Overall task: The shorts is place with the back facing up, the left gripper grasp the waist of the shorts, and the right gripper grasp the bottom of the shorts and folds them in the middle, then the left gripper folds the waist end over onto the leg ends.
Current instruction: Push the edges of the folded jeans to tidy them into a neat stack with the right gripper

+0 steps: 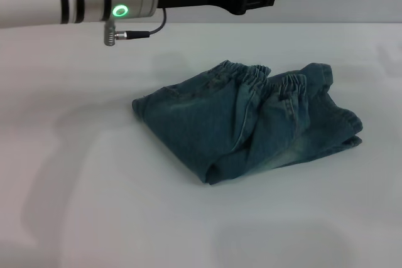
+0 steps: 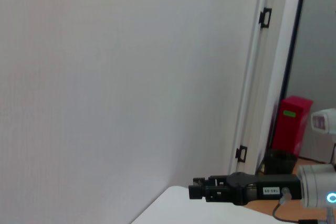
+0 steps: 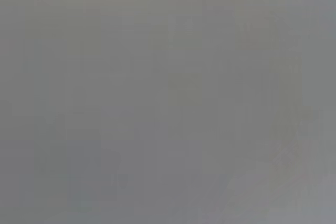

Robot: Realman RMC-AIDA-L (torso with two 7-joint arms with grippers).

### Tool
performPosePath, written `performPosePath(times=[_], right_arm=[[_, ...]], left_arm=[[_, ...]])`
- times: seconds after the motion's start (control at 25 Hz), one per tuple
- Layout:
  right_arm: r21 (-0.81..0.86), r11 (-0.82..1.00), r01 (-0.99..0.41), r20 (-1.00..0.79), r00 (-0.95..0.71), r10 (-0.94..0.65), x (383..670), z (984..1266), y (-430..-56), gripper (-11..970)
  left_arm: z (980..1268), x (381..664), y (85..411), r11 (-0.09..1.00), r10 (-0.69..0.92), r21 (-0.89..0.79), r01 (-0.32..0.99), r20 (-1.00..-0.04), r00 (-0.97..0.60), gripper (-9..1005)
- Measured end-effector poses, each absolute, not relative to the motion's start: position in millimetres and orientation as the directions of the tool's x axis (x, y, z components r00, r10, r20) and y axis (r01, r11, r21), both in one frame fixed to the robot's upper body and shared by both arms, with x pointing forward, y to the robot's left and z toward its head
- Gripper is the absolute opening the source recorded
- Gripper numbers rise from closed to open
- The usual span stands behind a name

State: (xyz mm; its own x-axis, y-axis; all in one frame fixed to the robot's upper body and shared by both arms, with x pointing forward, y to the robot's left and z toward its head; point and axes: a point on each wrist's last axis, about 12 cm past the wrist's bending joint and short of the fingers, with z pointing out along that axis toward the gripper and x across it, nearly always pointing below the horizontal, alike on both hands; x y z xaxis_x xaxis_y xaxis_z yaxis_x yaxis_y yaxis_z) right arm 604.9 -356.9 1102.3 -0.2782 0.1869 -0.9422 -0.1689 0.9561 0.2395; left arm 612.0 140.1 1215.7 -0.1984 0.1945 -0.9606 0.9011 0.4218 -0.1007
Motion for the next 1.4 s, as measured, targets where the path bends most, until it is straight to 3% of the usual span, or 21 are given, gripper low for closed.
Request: performPosePath(times=[0.24,0.4,0.64,0.84,1.08,1.4], right_arm=[[0.247,0.923,-0.294,-0.949,-0.264,0.17,602,1109,-345,515],[0.196,0.854,-0.482,-0.97,-0.22,0.098,595,1118,-326,515],[0.081,0.606,-0.791,-0.984,-0.16,-0.076,580,1140,-288,515],[0.092,0.341,-0.936,-0.977,-0.152,-0.151,568,1166,-262,515],[0.194,0.04,-0.98,-0.916,-0.195,-0.35,565,1195,-232,515],[0.288,-0.047,-0.957,-0.758,-0.197,-0.622,576,1204,-196,515]], left_arm=[[1216,605,156,0.449,0.17,-0.085,0.89,-0.969,-0.179,506],[1216,600,182,0.505,0.089,-0.087,0.859,-0.984,-0.152,625],[1212,593,220,0.578,-0.017,-0.122,0.807,-0.99,-0.137,834],[1209,589,237,0.611,-0.047,-0.127,0.781,-0.991,-0.124,834],[1205,587,248,0.632,-0.058,-0.134,0.763,-0.99,-0.126,834],[1197,581,254,0.642,-0.058,-0.15,0.752,-0.987,-0.148,834]])
